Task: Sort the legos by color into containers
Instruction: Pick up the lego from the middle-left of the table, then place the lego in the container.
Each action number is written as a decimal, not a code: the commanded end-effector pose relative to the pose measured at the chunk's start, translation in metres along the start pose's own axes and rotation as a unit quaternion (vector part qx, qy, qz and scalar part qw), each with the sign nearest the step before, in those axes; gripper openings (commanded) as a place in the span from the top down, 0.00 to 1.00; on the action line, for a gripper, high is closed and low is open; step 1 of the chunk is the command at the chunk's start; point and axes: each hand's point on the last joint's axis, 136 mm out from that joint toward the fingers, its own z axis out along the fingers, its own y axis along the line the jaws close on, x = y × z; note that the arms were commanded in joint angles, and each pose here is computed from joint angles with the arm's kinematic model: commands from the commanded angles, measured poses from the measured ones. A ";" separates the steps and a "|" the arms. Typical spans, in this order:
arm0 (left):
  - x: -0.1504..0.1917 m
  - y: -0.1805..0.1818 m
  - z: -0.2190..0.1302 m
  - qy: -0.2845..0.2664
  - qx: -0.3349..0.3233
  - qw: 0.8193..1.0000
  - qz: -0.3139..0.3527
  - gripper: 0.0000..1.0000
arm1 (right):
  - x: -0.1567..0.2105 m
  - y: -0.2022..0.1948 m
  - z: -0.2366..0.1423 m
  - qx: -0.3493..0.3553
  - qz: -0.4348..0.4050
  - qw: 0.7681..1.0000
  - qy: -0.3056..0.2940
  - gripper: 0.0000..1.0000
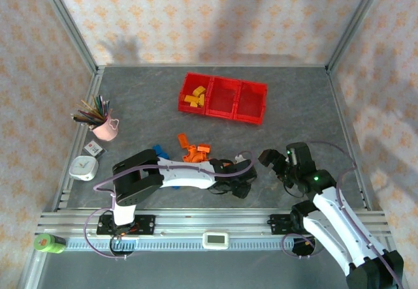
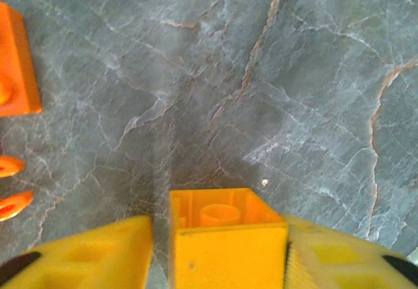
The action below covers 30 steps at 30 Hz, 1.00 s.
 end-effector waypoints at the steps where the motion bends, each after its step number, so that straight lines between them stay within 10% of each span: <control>1: -0.006 0.001 -0.002 -0.016 -0.011 1.000 0.001 0.54 | -0.003 0.003 -0.001 -0.009 -0.002 1.000 -0.007 0.00; 12: -0.036 0.008 -0.051 -0.082 0.009 0.996 -0.035 0.67 | -0.013 0.053 -0.020 -0.098 -0.049 0.994 -0.014 0.01; 30: -0.181 0.200 -0.161 -0.272 -0.109 0.936 -0.195 0.72 | -0.045 0.168 -0.028 -0.270 -0.120 0.955 -0.017 0.00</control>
